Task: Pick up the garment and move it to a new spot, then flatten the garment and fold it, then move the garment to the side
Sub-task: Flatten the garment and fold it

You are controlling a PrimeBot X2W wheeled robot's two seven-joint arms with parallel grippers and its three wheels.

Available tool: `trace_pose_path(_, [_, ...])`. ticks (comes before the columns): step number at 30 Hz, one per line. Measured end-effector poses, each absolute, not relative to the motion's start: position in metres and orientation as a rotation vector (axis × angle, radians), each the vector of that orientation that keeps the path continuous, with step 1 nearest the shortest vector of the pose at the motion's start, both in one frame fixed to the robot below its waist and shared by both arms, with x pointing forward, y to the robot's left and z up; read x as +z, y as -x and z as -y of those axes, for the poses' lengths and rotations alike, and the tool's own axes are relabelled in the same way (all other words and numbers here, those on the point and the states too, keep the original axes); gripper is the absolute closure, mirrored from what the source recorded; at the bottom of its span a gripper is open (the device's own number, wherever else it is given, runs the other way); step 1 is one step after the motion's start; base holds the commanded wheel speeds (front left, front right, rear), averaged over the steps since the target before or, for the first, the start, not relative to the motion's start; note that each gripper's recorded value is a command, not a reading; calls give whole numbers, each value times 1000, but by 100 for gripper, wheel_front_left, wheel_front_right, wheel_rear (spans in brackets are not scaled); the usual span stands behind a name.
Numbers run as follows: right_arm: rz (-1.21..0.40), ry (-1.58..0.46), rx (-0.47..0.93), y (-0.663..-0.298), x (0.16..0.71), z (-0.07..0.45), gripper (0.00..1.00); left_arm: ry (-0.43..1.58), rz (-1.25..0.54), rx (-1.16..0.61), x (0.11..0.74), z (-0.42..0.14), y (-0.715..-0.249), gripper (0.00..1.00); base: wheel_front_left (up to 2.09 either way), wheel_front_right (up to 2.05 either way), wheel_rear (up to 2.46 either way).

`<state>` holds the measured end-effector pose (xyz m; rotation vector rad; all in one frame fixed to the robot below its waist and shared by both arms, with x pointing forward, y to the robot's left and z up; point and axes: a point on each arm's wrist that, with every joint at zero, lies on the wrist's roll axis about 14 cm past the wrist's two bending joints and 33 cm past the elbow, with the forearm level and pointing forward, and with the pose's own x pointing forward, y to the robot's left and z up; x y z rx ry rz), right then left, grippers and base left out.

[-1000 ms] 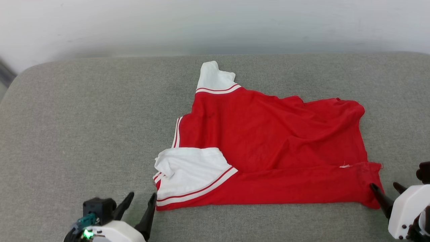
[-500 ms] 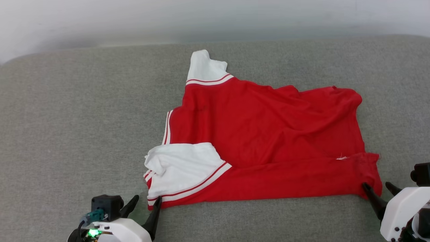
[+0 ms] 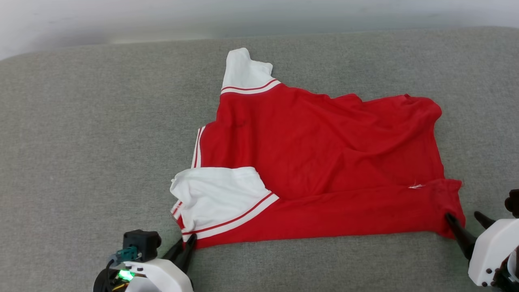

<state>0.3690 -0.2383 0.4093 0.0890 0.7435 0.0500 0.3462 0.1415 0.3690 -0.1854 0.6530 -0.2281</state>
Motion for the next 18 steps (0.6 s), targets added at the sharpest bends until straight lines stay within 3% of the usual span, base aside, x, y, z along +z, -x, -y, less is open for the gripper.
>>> trace_pose_path(18, [-925,-7,45,-376,365,235,0,214,-439,-212,423,-150,-343,100,0,0,0])
